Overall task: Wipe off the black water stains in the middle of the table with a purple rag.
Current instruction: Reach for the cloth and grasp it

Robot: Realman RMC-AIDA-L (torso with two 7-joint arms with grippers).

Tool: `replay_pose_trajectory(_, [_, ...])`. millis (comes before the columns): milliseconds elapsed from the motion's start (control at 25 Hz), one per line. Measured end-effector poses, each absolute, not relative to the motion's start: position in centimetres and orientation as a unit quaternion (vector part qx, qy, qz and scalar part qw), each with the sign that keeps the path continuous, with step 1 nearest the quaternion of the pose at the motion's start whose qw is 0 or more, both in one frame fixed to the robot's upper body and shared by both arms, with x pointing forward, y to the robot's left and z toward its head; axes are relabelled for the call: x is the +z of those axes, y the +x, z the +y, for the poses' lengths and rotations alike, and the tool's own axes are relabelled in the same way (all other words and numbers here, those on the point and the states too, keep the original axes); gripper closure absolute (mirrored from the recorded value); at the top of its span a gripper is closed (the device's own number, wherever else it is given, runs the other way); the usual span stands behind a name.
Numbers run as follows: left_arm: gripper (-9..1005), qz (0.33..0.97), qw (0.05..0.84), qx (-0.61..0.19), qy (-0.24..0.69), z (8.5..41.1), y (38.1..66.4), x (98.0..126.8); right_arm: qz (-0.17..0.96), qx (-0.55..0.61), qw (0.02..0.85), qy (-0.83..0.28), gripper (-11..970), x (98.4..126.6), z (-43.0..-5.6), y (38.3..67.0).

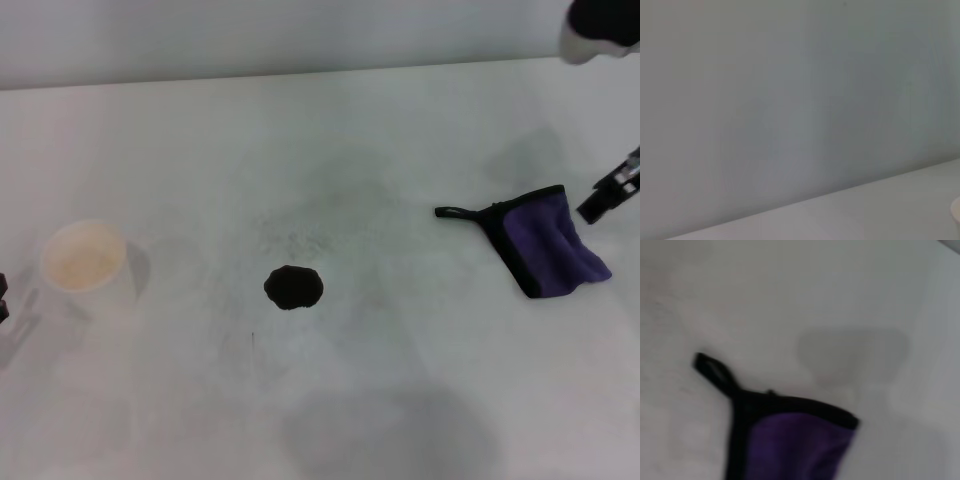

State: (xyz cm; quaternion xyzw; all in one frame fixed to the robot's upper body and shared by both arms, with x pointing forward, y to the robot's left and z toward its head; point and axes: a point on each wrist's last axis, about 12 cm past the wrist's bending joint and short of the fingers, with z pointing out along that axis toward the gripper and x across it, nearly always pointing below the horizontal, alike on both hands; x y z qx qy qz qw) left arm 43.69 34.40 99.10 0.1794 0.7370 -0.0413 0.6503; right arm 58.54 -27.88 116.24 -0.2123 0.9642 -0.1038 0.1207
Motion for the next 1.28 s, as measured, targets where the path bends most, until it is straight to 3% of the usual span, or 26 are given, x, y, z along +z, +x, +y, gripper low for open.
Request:
replay_pose_trajectory(320, [105,0.737,0.651,-0.04,0.18,34.4,43.8,99.1,0.966,-0.032,0.117,-0.227,109,114.7,-25.5,58.1])
replay_pose_trajectory(720, [105,0.739,0.649,-0.039,0.18,34.4,43.9,99.1,0.97,-0.017,0.103,-0.22,113,112.5,-25.7,58.4])
replay_pose_trajectory(1160, [105,0.745,0.642,-0.035,0.178,34.5,43.9,98.9,0.97,-0.028,0.094,-0.224,115,112.1,-25.9,59.0])
replay_pose_trajectory(1280, [106,0.746,0.641,-0.034,0.179,34.5,44.1,98.9,0.97,-0.038,0.089,-0.224,188,111.9,-26.1,59.2])
